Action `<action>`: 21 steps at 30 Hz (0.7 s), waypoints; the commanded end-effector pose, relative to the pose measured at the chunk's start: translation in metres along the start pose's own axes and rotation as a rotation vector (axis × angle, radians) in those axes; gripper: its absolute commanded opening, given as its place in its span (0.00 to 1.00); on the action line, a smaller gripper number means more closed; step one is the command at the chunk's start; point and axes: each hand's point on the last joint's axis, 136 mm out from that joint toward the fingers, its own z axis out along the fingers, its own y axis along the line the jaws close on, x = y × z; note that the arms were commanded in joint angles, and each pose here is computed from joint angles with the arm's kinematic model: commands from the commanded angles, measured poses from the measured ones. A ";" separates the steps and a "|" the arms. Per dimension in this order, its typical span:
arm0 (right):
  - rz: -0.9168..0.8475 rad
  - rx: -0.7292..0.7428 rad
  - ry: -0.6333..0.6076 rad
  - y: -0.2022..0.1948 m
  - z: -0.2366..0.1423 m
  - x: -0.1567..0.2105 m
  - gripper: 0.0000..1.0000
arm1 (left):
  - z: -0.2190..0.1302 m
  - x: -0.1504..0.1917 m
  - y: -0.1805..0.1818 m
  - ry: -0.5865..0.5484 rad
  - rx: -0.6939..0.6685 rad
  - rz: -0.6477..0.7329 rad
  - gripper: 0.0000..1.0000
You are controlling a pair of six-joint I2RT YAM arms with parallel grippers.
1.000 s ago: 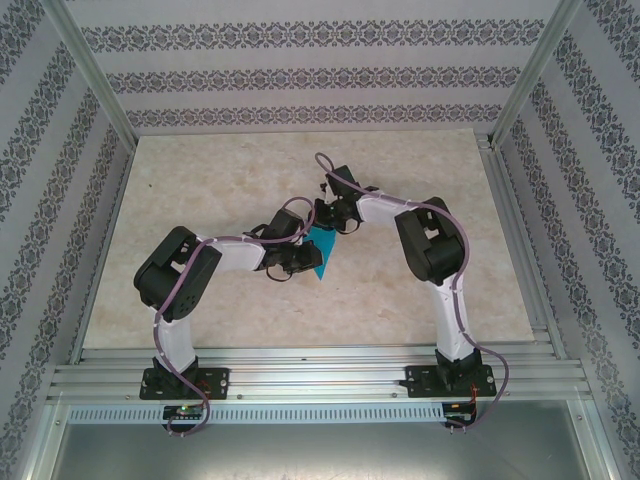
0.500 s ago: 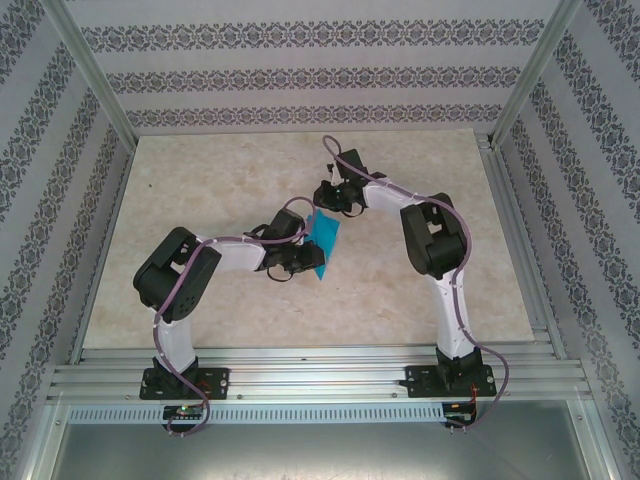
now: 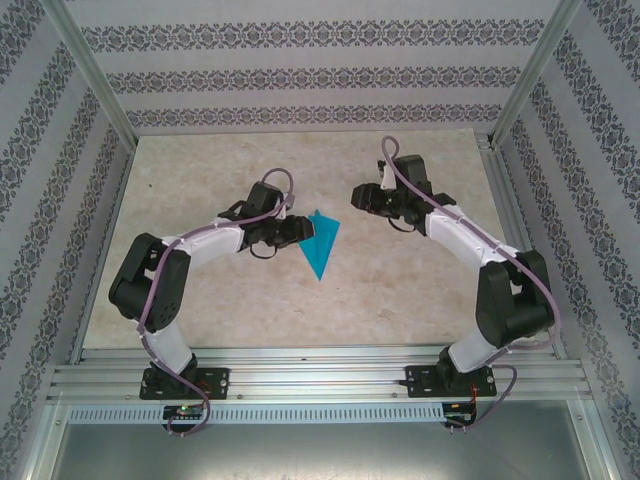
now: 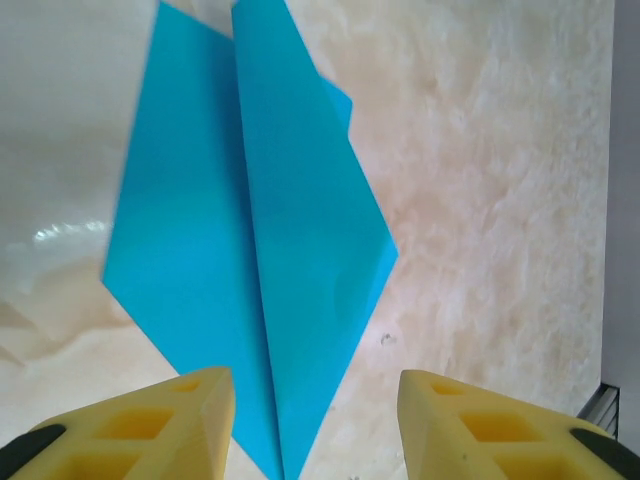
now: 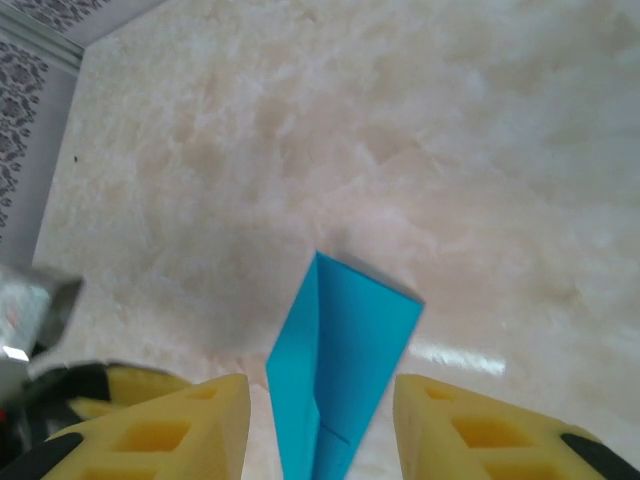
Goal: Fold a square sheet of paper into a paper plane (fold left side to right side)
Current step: Turn over the paper at the center of the table.
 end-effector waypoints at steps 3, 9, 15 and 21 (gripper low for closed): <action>-0.001 -0.025 0.002 -0.007 -0.011 0.032 0.43 | 0.017 -0.018 -0.003 0.027 0.040 0.032 0.47; 0.034 -0.036 0.035 -0.015 -0.014 0.060 0.42 | 0.049 -0.031 0.000 0.063 0.052 0.009 0.47; 0.053 -0.047 0.043 -0.016 -0.016 0.071 0.42 | 0.068 -0.039 0.008 0.076 0.038 0.007 0.49; 0.056 -0.041 0.049 -0.018 -0.017 0.076 0.42 | 0.074 -0.046 0.003 0.071 0.063 0.012 0.49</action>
